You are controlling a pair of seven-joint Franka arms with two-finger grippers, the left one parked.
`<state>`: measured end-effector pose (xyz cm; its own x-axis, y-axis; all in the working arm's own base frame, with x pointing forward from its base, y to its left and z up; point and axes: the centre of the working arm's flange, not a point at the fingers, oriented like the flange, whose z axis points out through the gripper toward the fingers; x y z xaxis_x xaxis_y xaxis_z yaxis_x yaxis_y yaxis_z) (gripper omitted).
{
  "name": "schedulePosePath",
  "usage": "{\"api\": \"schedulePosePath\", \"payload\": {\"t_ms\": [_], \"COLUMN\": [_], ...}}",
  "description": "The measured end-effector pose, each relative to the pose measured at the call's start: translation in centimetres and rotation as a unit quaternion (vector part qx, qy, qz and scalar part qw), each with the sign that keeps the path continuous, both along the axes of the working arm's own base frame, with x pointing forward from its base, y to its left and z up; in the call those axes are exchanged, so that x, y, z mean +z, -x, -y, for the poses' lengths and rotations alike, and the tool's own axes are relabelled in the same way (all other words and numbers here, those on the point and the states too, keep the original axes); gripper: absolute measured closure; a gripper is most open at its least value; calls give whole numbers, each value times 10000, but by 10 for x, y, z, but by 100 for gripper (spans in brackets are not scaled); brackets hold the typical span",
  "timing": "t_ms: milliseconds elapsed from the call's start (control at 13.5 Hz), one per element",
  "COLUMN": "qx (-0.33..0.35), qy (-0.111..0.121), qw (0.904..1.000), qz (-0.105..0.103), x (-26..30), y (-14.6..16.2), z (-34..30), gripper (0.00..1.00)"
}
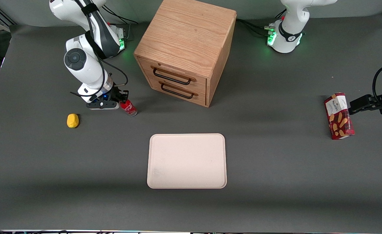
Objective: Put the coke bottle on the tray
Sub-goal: 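Lift the bottle with the right gripper and carry it toward the tray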
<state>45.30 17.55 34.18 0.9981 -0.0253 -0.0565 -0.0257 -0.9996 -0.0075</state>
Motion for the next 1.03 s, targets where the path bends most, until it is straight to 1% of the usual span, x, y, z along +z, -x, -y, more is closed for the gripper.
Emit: {"api": "schedulePosePath", "payload": {"t_ms": [74, 222, 369, 517, 665, 886, 1034], "qx": [4, 12, 23, 35, 26, -30, -75], "qy": [27, 66, 68, 52, 20, -25, -32], "qw": [10000, 9997, 9995, 9996, 9998, 10000, 10000], "qz": [-90, -246, -299, -284, -208, -87, -27], "x": [15, 65, 125, 182, 224, 259, 264], "y": [-6, -23, -34, -39, -41, -44, -53], "z": [-2, -7, -10, -11, -9, -3, -2], "gripper": [69, 69, 69, 69, 69, 69, 69]}}
